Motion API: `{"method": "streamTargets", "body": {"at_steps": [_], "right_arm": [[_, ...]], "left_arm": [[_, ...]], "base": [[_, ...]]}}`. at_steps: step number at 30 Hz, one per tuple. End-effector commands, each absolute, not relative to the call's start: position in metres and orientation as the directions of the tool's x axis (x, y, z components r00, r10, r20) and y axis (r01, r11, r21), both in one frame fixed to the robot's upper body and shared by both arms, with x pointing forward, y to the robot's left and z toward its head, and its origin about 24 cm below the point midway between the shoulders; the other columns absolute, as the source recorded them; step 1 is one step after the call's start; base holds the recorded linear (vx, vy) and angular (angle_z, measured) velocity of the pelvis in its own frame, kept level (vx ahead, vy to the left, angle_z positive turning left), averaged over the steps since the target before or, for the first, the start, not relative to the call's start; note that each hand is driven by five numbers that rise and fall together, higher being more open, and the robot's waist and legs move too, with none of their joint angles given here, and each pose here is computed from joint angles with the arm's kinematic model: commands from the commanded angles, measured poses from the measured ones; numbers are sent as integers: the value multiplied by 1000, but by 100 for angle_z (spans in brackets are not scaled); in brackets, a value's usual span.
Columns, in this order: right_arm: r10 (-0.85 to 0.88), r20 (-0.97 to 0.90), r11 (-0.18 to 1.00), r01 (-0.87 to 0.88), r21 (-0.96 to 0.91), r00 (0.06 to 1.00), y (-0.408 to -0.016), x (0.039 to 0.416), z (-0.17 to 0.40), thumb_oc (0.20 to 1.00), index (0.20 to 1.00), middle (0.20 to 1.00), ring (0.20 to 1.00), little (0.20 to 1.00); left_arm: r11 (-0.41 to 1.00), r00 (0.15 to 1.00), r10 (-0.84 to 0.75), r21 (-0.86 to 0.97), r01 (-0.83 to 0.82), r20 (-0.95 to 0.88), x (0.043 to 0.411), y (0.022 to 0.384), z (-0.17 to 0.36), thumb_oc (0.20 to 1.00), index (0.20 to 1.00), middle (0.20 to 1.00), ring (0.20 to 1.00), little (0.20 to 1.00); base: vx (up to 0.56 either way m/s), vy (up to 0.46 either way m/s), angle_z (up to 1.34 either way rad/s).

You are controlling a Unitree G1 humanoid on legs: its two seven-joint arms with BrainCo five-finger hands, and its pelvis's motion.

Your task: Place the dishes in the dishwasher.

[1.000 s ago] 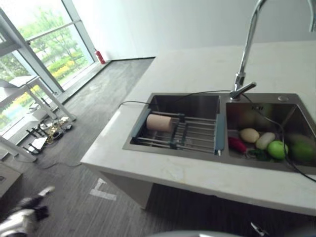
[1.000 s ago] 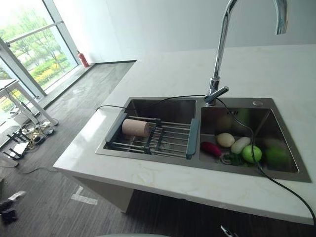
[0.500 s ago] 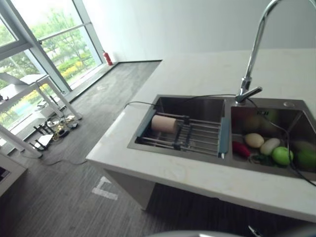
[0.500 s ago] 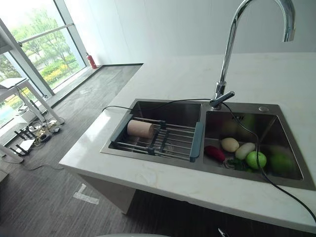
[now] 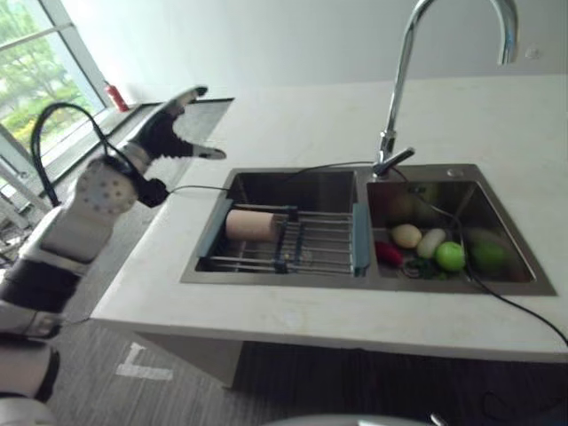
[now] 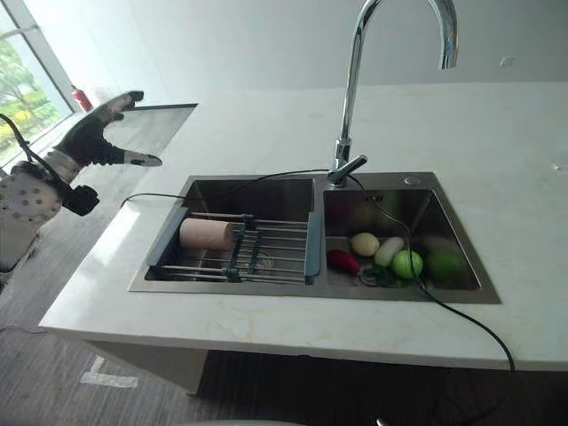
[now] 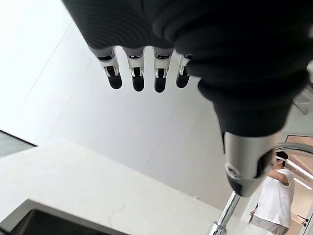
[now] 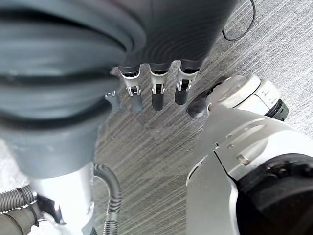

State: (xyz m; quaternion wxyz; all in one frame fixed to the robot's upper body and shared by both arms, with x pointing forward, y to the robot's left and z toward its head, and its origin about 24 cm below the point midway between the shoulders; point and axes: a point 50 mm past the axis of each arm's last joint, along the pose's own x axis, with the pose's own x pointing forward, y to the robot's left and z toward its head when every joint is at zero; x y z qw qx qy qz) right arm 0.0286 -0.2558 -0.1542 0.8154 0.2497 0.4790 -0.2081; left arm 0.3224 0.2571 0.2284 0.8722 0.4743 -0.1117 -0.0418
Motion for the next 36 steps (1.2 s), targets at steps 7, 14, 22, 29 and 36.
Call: {"method": "streamTargets", "body": {"at_steps": [7,14,22,29,36], "right_arm": [[-149,-818,808,545,223,556,-286,59,-137,1000,1000,1000,1000,1000],[-114,-776,907,383,173,620,-294,85,-124,1000,1000,1000,1000,1000],[-110,-731,968,238,74,674,-296,113,-112,1000,1000,1000,1000,1000],[-51,-723,992,117,42,689,-278,126,-110,1000,1000,1000,1000,1000],[-43,-749,988,138,65,661,-271,119,-119,1000,1000,1000,1000,1000]], "left_arm": [[591,993,-25,803,-76,113,328,294,224,1000,1000,1000,1000,1000],[552,994,-83,827,108,-74,331,292,200,1000,1000,1000,1000,1000],[426,988,-133,896,124,-74,338,280,207,1000,1000,1000,1000,1000],[363,987,-150,932,-1,59,342,272,232,1000,1000,1000,1000,1000],[382,954,-160,907,-175,252,342,263,255,1000,1000,1000,1000,1000]], "base": [[-89,101,-16],[-70,65,2],[-66,26,2],[-50,-38,4],[-29,-39,4]]}}
